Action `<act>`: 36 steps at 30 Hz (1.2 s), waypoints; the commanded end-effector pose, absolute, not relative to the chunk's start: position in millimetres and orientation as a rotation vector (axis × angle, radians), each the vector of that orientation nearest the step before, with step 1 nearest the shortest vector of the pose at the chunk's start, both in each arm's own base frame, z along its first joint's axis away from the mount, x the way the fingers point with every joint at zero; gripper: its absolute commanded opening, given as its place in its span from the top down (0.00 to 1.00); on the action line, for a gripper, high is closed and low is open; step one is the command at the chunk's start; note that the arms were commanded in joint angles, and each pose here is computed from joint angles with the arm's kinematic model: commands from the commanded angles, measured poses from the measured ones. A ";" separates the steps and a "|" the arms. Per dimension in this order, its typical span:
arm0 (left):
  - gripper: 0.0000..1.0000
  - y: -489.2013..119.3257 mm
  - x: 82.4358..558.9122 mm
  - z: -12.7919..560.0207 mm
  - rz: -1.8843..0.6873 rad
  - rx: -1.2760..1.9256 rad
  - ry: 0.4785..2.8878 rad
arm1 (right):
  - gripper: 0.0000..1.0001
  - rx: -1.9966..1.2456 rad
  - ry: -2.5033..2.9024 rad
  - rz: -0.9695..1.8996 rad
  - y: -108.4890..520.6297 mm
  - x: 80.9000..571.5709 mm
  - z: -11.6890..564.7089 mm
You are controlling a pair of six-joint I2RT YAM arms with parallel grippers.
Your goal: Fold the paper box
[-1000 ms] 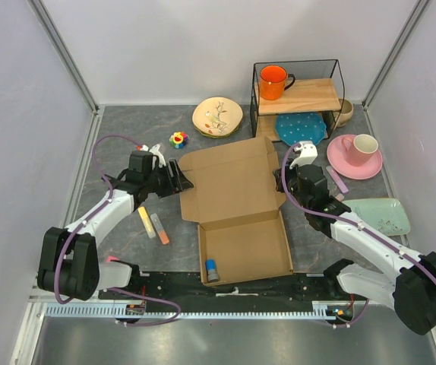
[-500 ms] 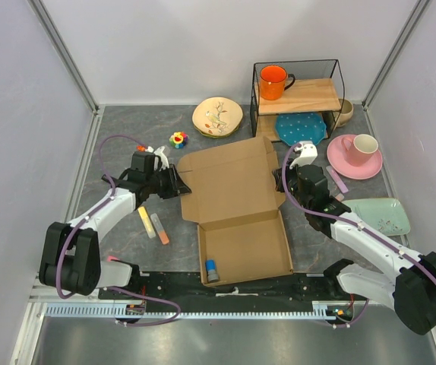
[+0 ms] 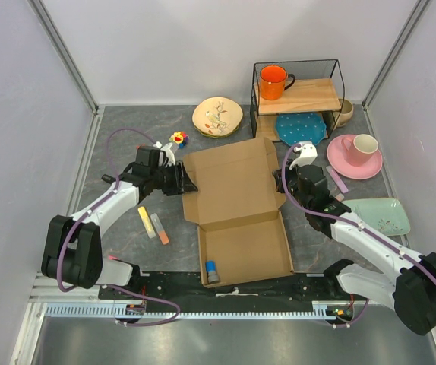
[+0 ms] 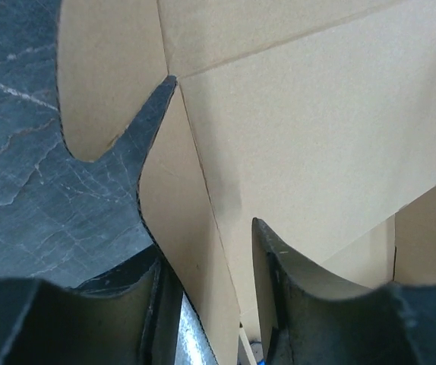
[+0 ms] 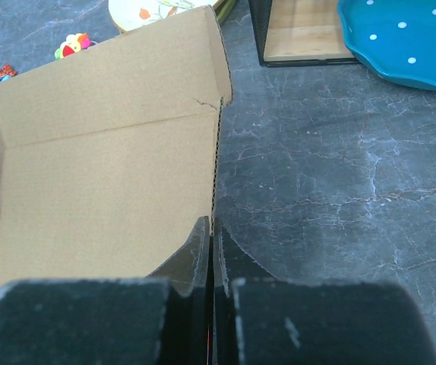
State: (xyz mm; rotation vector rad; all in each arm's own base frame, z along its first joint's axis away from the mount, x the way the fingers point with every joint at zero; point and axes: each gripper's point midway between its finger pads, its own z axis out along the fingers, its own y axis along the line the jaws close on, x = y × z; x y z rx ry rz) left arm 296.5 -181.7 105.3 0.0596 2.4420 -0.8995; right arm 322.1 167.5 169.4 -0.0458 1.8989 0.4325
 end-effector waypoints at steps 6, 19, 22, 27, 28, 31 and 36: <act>0.71 -182.9 283.7 109.4 -0.900 0.153 2.477 | 1.00 -0.058 1.830 0.475 176.2 327.4 196.2; 0.98 -187.4 341.3 193.2 -0.720 0.110 1.988 | 0.76 0.003 1.858 0.442 178.4 345.5 214.3; 0.98 -183.1 351.3 217.7 -0.682 0.079 1.856 | 0.61 0.019 1.864 0.414 175.7 350.0 224.5; 0.98 -183.1 353.6 226.0 -0.641 0.129 1.741 | 0.47 -0.010 1.933 0.375 176.3 351.1 217.3; 0.98 -183.9 354.4 229.0 -0.638 0.141 1.714 | 0.44 -0.018 1.940 0.371 176.1 350.1 214.4; 0.98 -184.1 351.6 218.3 -0.602 0.176 1.713 | 0.38 -0.030 1.964 0.351 172.4 345.5 207.8; 0.98 -185.0 350.4 209.2 -0.534 0.232 1.705 | 0.32 -0.051 2.027 0.284 161.4 335.9 198.4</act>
